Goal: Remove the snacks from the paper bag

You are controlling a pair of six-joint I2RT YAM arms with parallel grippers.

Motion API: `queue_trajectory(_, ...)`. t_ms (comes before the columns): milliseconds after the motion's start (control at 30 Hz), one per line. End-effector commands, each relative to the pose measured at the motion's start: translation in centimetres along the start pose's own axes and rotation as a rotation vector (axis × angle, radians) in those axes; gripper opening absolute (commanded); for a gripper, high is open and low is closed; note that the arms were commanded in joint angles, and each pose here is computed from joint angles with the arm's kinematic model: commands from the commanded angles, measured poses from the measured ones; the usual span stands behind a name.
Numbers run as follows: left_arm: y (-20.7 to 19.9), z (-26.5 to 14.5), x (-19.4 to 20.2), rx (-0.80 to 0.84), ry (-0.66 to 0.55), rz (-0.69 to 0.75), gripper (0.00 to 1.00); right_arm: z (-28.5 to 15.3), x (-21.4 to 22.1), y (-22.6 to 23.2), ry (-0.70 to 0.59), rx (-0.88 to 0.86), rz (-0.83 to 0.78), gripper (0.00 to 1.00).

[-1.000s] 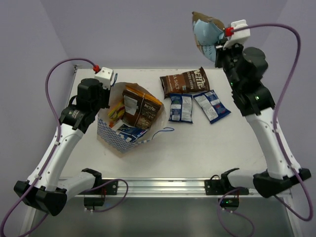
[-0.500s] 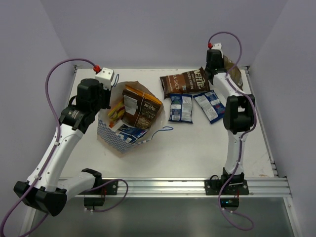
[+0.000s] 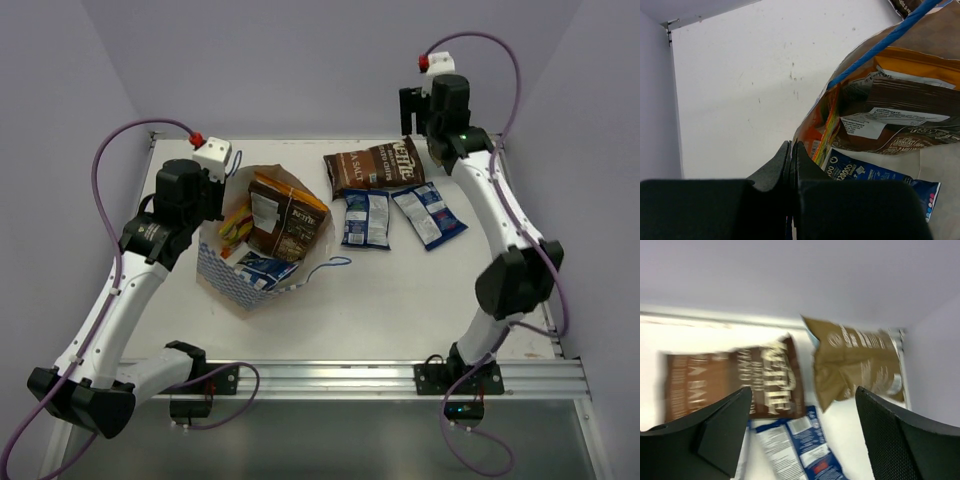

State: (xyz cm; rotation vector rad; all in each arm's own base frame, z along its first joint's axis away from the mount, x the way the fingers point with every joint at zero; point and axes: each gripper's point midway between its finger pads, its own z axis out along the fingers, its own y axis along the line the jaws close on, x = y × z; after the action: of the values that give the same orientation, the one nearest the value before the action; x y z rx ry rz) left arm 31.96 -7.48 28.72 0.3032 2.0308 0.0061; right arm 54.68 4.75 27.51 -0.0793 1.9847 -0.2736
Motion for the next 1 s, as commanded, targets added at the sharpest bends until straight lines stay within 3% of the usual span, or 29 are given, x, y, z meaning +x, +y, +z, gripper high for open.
queue_trajectory(0, 0.2, -1.5, -4.9, 0.012, -0.173, 0.009, 0.00, -13.4, -8.1, 5.2, -0.221, -0.370, 0.026, 0.87)
queue_trajectory(167, -0.2, -1.2, -4.9, 0.032, -0.163, 0.016, 0.00, -27.1, -7.0, 15.8, -0.329, -0.856, -0.143, 0.87)
queue_trajectory(300, -0.1, -1.2, -4.7, 0.027, -0.157, 0.022, 0.00, -33.3, -4.7, 21.6, -0.361, -1.097, -0.227, 0.87)
queue_trajectory(500, -0.3, -1.3, -5.0, 0.040, -0.162, 0.013, 0.00, -34.8, -1.5, 27.2, -0.284, -1.242, -0.325, 0.87)
queue_trajectory(633, -0.5, -1.2, -4.8, 0.045, -0.157, 0.012, 0.00, -33.4, 0.7, 30.0, -0.179, -1.293, -0.379, 0.87)
queue_trajectory(967, -0.9, -1.2, -4.7, 0.069, -0.154, 0.006, 0.00, -30.2, 1.3, 32.0, -0.111, -1.217, -0.391, 0.87)
